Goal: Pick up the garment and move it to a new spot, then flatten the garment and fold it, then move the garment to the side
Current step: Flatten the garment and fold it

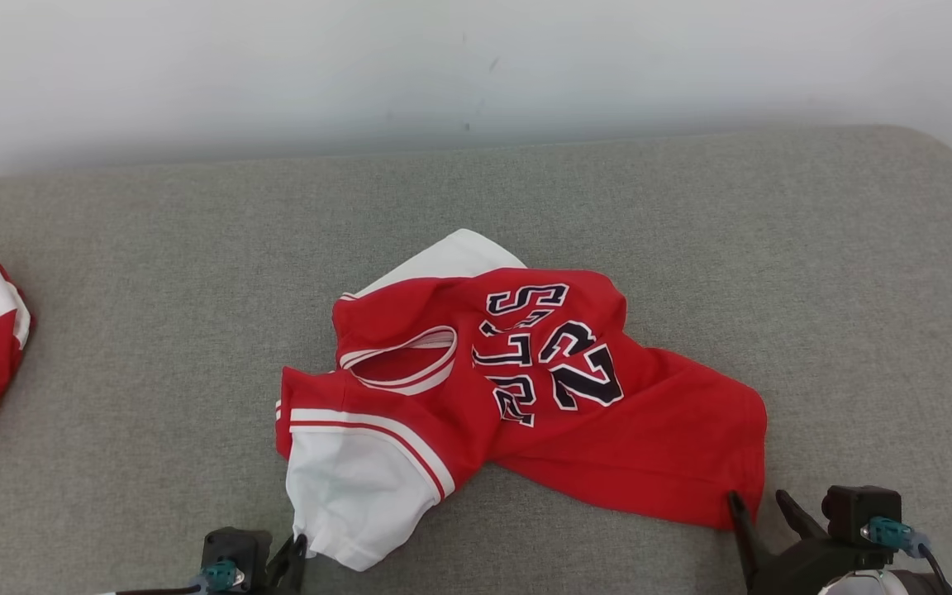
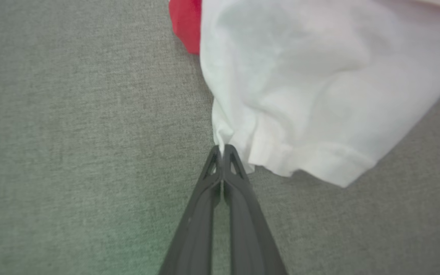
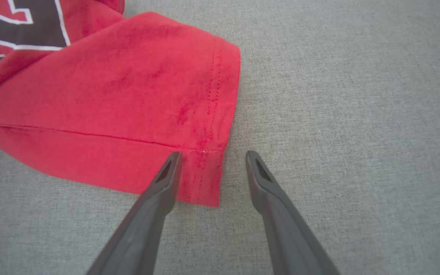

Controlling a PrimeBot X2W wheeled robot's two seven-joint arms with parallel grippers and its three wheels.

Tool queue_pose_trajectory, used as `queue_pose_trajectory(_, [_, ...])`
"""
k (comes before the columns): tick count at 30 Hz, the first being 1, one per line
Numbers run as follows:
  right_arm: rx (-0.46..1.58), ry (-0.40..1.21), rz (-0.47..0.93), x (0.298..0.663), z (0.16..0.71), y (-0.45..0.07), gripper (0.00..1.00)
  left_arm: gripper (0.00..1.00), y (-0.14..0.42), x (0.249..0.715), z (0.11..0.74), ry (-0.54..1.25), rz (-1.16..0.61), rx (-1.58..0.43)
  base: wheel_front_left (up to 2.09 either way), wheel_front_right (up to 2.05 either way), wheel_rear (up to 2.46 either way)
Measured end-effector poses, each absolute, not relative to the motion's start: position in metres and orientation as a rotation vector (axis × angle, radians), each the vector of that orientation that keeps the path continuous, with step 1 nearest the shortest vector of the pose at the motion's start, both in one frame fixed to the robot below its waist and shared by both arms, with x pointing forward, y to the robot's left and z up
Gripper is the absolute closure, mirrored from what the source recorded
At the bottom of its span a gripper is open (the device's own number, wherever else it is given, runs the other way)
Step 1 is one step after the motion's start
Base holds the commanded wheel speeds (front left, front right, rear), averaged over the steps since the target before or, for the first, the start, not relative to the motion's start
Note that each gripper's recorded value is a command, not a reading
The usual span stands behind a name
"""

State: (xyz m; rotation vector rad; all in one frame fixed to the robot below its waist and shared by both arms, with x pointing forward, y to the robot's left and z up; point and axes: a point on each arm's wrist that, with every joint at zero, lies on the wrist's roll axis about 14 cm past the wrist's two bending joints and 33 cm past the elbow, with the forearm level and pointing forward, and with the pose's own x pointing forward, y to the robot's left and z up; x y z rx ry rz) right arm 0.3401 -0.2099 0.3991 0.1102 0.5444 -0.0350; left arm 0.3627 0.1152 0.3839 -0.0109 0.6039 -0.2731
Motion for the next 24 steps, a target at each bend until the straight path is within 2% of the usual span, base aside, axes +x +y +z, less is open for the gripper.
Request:
queue_pose_trajectory(2, [0.111, 0.549, -0.032, 0.341, 0.398, -0.209, 0.26, 1.00, 0.115, 0.363, 0.384, 0.605, -0.272, -0.014, 0.00, 0.00, 0.00])
queue_pose_trajectory(3, [0.111, 0.548, -0.031, 0.343, 0.398, -0.209, 0.45, 1.00, 0.115, 0.363, 0.383, 0.606, -0.271, -0.015, 0.00, 0.00, 0.00])
queue_pose_trajectory(4, [0.111, 0.548, -0.029, 0.344, 0.398, -0.208, 0.54, 1.00, 0.115, 0.363, 0.383, 0.607, -0.271, -0.016, 0.00, 0.00, 0.00])
queue_pose_trajectory(6, [0.111, 0.553, -0.024, 0.345, 0.396, -0.206, 0.67, 1.00, 0.115, 0.363, 0.383, 0.608, -0.271, -0.019, 0.00, 0.00, 0.00])
queue_pose_trajectory(9, [0.111, 0.550, -0.021, 0.348, 0.396, -0.206, 0.79, 1.00, 0.116, 0.363, 0.383, 0.609, -0.266, -0.020, 0.00, 0.00, 0.00])
queue_pose_trajectory(11, [0.111, 0.548, -0.023, 0.349, 0.397, -0.206, 0.98, 1.00, 0.117, 0.363, 0.383, 0.608, -0.264, -0.020, 0.00, 0.00, 0.00])
queue_pose_trajectory(17, [0.114, 0.480, -0.033, 0.356, 0.412, -0.210, 1.00, 1.00, 0.118, 0.375, 0.402, 0.527, -0.237, -0.072, 0.00, 0.00, 0.00])
queue_pose_trajectory(20, [0.156, 0.390, -0.050, 0.364, 0.431, -0.215, 1.00, 1.00, 0.112, 0.392, 0.435, 0.398, -0.223, -0.207, 0.00, 0.00, 0.00])
queue_pose_trajectory(24, [0.175, 0.230, -0.030, 0.385, 0.482, -0.214, 1.00, 1.00, 0.112, 0.418, 0.500, 0.186, -0.251, -0.357, 0.00, 0.00, 0.00])
